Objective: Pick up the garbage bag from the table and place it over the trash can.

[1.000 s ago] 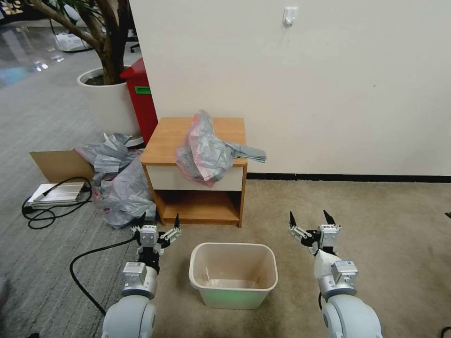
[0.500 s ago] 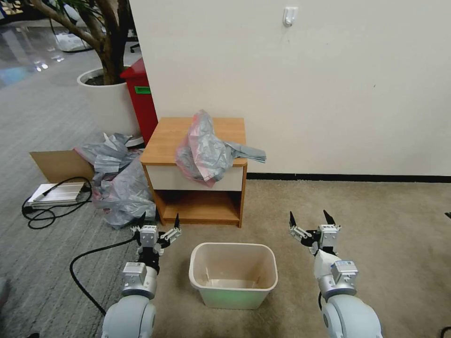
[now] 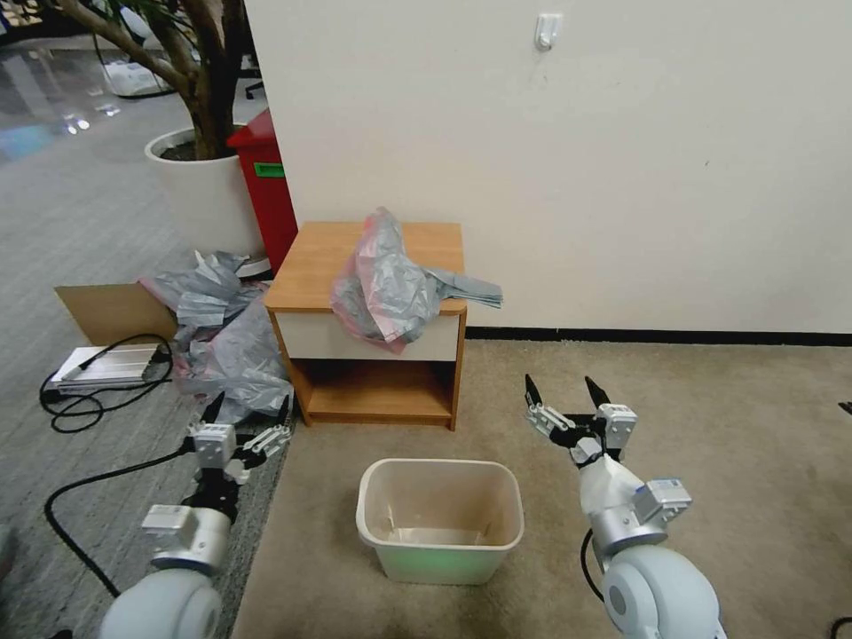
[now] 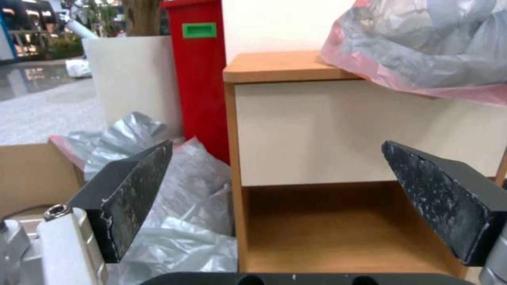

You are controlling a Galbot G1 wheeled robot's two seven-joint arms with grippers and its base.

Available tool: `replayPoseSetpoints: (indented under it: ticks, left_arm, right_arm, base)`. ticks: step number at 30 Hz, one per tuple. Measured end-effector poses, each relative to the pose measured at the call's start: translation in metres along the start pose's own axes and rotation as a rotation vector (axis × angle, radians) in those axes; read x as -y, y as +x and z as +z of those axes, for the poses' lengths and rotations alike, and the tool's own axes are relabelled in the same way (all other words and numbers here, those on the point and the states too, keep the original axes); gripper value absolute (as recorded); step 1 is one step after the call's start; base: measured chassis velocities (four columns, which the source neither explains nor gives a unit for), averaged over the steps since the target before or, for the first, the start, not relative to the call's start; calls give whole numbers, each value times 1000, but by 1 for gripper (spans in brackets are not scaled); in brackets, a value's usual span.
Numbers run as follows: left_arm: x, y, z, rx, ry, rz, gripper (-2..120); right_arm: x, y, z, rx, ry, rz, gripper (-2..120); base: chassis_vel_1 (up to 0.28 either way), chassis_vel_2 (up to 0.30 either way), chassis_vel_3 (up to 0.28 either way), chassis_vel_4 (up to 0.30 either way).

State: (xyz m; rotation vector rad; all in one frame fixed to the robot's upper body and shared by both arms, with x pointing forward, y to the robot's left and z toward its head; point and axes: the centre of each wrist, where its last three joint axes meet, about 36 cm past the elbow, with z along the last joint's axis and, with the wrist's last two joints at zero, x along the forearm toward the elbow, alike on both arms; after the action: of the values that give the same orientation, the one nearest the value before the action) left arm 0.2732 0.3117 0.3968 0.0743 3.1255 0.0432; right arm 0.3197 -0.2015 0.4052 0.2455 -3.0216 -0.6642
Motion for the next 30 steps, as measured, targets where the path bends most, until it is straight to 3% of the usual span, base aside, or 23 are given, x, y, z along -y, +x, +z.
replayPoseSetpoints:
  ticks: [4,5,8,17,30]
  left_arm:
    - [1,4,0,9,-5,-10,99]
    - [1,4,0,9,-5,-10,99]
    - [-1,9,-1,5,-30,-35,100]
    - [-6,19,-7,3,-55,-65,100]
    - [2,23,-8,-3,-47,-90,100]
  right_arm:
    - [-3,-60,13,-26,-359,-25,100]
    - [-3,-60,13,-26,-359,-25,100]
    - [-8,-101,18,-30,-514,-39,100]
    - [-2,-172,28,-60,-671,-29,100]
    - [-19,-226,30,-11,-736,-76,100]
  base:
    - [0,0,0,0]
    - [0,0,0,0]
    - [0,0,0,0]
    - [0,0,0,0]
    - [0,0,0,0]
